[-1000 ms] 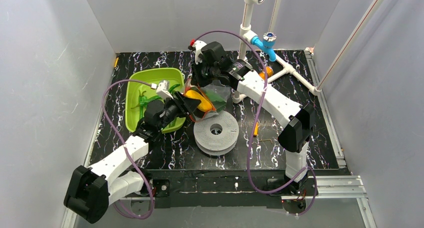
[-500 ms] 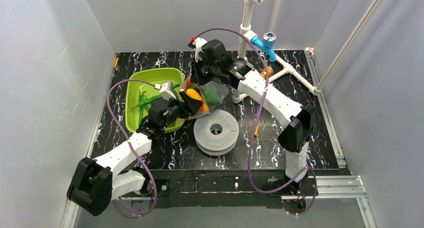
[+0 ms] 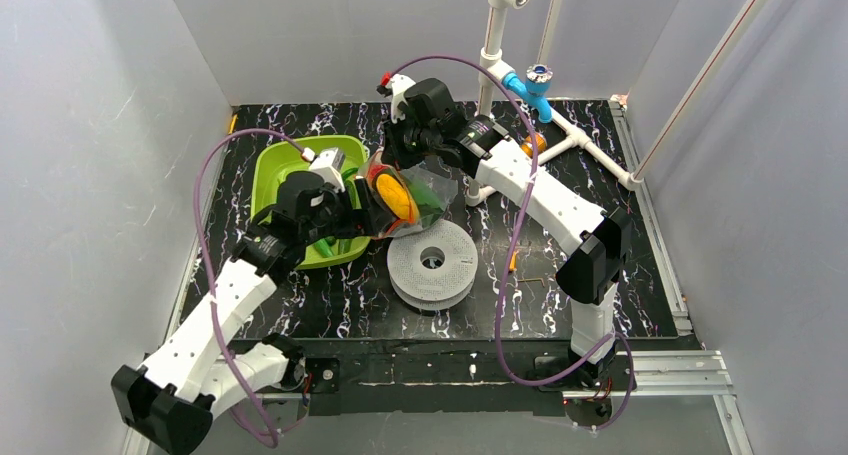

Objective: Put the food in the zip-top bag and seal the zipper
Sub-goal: Place the fake fruit in the bin, then adjust the zipper food storage bag at the center of the board.

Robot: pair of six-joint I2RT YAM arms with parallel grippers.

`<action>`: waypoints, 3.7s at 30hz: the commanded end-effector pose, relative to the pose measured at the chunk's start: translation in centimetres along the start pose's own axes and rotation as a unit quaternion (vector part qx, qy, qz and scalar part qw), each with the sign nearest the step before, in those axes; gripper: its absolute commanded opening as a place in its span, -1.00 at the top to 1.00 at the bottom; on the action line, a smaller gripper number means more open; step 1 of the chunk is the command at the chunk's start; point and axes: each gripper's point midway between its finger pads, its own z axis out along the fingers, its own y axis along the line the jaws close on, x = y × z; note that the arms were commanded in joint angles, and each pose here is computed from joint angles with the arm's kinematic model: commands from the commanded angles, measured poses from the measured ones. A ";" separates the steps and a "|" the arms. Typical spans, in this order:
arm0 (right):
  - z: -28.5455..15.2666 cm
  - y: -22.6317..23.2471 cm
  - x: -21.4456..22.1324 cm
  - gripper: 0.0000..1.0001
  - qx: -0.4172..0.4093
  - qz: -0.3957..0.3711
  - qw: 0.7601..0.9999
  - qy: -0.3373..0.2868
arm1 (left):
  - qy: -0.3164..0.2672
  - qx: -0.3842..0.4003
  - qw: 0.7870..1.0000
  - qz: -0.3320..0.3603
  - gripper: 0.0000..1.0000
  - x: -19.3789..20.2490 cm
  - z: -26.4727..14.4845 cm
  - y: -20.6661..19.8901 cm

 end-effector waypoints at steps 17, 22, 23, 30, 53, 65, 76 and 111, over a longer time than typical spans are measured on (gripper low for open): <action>-2.5 0.8 -3.0 0.97 -0.012 -0.016 0.998 -0.052 | 0.070 -0.076 0.992 -0.076 -0.49 3.2 2.4 5.7; -2.5 0.8 -3.0 0.97 -0.011 -0.018 0.999 -0.050 | 0.079 -0.041 0.989 -0.115 0.07 2.5 5.1 6.1; -2.5 0.7 -3.0 0.97 -0.009 -0.019 0.999 -0.049 | 0.081 -0.031 0.989 -0.119 0.17 2.3 5.5 5.9; -2.5 0.0 -2.9 0.97 0.008 -0.036 0.998 -0.047 | 0.107 0.044 0.982 -0.153 1.00 -0.5 6.9 4.0; -2.6 -2.4 0.0 0.59 0.044 -0.121 0.992 -0.005 | 0.061 0.136 0.929 -0.340 1.00 -7.1 8.2 1.0; -4.3 -0.9 -1.2 -0.33 0.008 -0.148 0.988 -0.036 | 0.050 0.139 0.928 -0.341 1.00 -7.0 6.9 0.6; -5.5 -2.9 -0.7 -0.66 0.059 -0.140 0.987 -0.056 | 0.069 0.132 0.929 -0.339 1.00 -6.1 6.9 0.7; -4.8 -5.1 4.2 0.91 0.204 -0.132 0.966 -0.090 | 0.070 0.127 0.927 -0.345 1.00 -6.3 6.6 0.6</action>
